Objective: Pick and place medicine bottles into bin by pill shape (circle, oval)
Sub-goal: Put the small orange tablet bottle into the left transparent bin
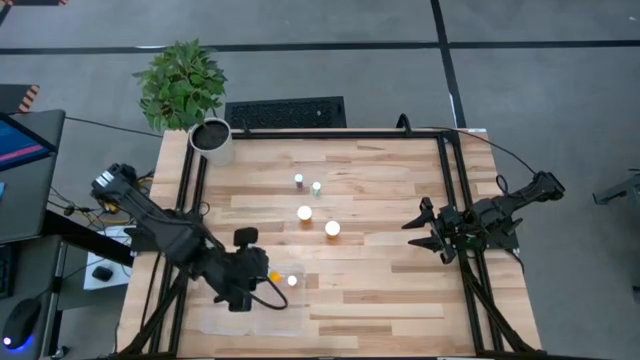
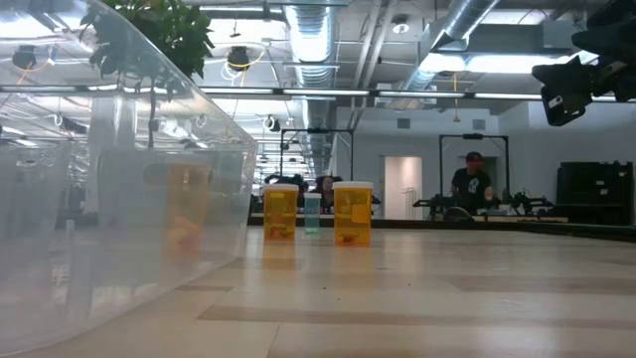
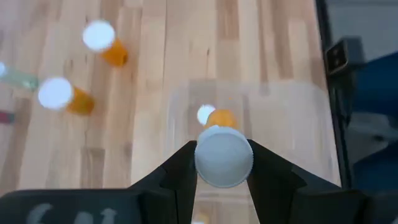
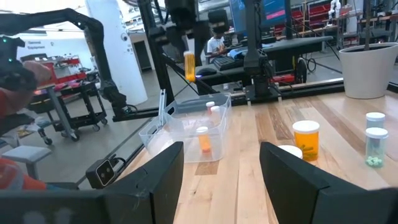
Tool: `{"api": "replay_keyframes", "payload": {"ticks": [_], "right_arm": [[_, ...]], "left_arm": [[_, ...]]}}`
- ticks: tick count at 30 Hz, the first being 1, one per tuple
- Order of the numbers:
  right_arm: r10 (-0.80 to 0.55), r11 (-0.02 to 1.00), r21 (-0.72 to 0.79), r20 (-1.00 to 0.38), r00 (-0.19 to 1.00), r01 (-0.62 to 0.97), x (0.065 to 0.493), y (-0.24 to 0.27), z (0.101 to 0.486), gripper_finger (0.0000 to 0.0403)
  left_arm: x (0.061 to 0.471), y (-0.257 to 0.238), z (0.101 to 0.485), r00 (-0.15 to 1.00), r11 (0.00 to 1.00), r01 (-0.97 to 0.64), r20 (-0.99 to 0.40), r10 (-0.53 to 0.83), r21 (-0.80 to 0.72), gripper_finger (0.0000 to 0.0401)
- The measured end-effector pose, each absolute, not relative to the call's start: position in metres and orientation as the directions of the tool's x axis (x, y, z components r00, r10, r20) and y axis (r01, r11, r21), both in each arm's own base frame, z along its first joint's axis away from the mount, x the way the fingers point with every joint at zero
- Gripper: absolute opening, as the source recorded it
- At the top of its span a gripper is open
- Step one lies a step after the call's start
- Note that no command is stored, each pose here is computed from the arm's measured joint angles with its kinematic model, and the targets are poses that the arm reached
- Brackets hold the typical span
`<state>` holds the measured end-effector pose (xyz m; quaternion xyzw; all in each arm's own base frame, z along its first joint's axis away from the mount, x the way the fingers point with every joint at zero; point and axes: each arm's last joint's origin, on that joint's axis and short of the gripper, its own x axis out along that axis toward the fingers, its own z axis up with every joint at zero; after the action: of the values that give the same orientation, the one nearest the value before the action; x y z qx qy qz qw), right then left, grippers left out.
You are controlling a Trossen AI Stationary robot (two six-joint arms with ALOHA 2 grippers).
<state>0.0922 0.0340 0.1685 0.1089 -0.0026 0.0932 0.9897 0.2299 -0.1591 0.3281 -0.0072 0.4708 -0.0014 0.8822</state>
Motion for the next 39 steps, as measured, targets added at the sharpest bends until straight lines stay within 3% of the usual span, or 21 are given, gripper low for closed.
{"api": "replay_keyframes", "payload": {"ticks": [8,16,24,30,39], "right_arm": [[0.183,0.959,0.216,0.025,0.983,-0.184,0.092,0.034,0.169,0.0226],[0.181,0.959,0.216,0.025,0.983,-0.182,0.092,0.034,0.169,0.0226],[0.181,0.959,0.216,0.025,0.983,-0.182,0.092,0.034,0.169,0.0226],[0.181,0.959,0.216,0.026,0.983,-0.182,0.092,0.034,0.169,0.0226],[0.181,0.959,0.216,0.026,0.983,-0.182,0.092,0.034,0.169,0.0226]], "left_arm": [[0.225,-0.167,0.316,0.406,0.951,-0.237,-0.909,-0.088,-0.198,0.0115],[0.195,-0.192,0.313,0.350,0.891,-0.397,-0.934,-0.076,-0.221,0.0115],[0.174,-0.205,0.294,0.349,0.857,-0.478,-0.937,-0.016,-0.193,0.0115],[0.177,-0.207,0.268,0.361,0.850,-0.476,-0.931,-0.043,-0.224,0.0115],[0.175,-0.200,0.236,0.274,0.843,-0.504,-0.960,-0.051,-0.189,0.0115]]}}
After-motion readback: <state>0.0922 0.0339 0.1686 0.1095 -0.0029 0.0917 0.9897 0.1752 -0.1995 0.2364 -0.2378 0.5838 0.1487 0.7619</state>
